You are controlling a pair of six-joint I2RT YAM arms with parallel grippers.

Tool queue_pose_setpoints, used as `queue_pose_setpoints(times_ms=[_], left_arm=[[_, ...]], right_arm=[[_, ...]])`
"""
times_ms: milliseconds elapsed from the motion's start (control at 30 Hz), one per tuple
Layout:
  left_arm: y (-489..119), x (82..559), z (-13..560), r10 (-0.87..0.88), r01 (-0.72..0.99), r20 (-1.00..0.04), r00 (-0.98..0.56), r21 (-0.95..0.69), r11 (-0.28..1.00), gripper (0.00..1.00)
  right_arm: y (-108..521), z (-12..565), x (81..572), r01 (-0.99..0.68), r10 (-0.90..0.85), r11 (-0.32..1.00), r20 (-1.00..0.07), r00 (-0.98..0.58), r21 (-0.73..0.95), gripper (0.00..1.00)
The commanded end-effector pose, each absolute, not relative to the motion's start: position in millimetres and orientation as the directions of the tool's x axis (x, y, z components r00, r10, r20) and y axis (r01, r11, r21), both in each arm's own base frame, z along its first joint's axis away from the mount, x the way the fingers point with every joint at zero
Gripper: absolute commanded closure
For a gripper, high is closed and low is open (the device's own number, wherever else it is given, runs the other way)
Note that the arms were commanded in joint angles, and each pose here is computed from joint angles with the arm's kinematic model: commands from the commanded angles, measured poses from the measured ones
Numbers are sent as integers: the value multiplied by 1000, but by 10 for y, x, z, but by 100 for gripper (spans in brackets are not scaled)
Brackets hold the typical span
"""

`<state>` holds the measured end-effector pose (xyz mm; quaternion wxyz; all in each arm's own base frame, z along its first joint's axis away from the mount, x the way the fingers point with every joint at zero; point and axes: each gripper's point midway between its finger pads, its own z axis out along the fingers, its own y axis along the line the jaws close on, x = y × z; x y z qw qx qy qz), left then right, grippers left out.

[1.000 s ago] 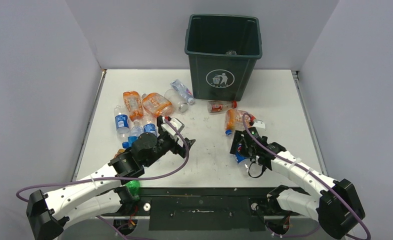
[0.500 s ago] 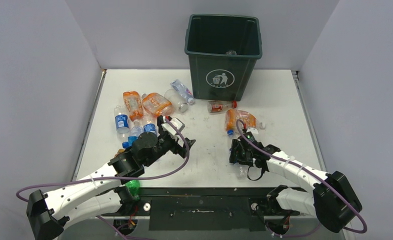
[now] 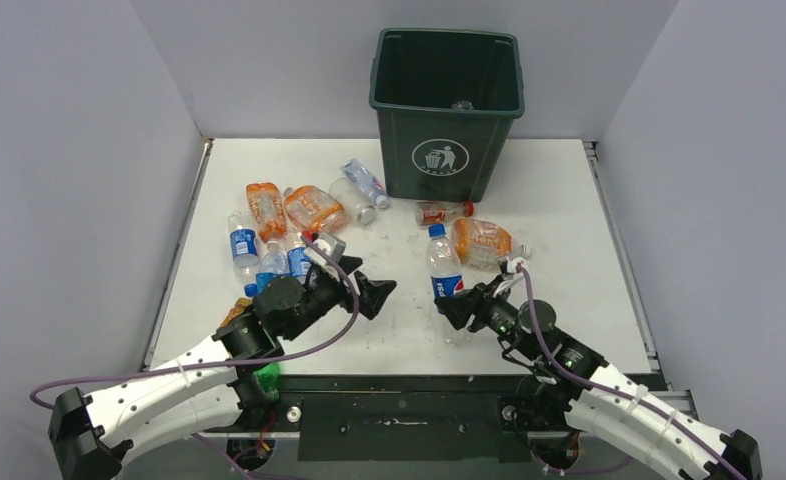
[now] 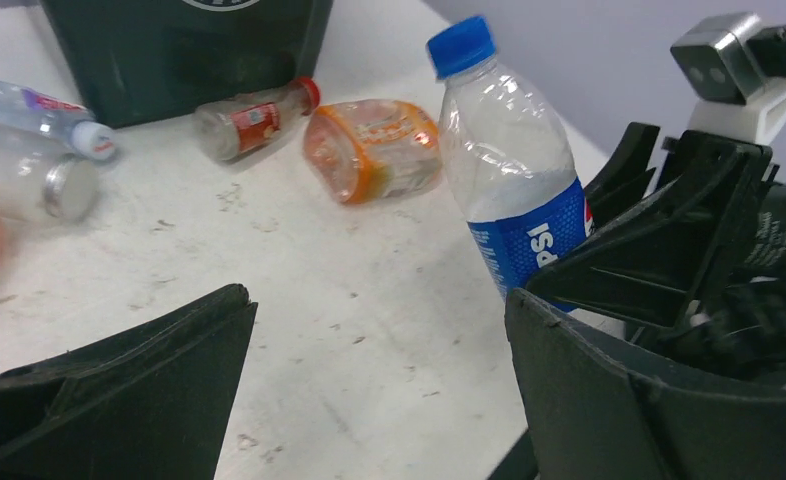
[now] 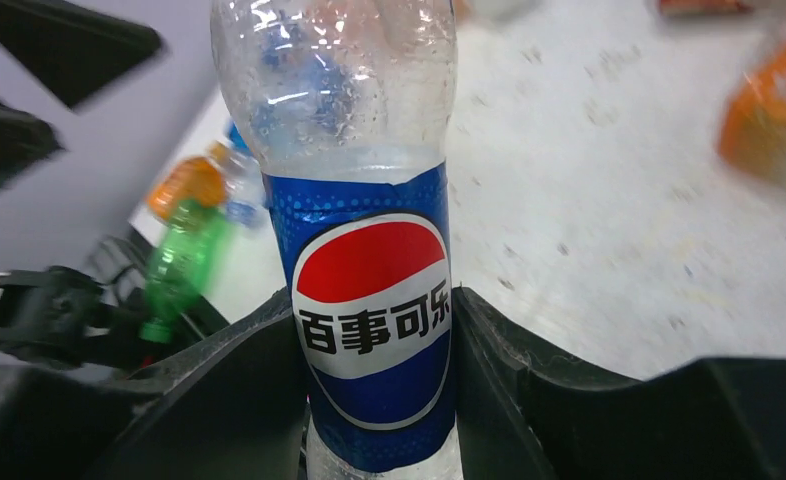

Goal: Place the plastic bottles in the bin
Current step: Pick up the plastic bottle at the center of the board.

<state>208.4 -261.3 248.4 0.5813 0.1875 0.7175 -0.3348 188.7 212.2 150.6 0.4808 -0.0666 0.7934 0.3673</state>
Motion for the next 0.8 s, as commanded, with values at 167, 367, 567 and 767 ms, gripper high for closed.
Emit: queue_pose_setpoints(times_ms=[167,367,567,767], left_arm=[[-2743,1768,3082,-551,741,-770,-322,-567,359,4],[-3007,1645,3191,-483,816,-802,-352,-515,262,4],[-3135,1544,3120,-422,841,-821,-385,-500,205,4],[-3182,1355,3118,-392,861,-816,-424,-497,103,7]], right_arm=[[2486,2320,1547,-771,473,375,-822,-318,514,63],[2758,2455,1336,-830,472,293,-826,-307,475,63],[2921,2504,1150,-850,483,259,-824,-296,458,64],[2821,2658,1185,-827,588,270,-765,-265,493,67]])
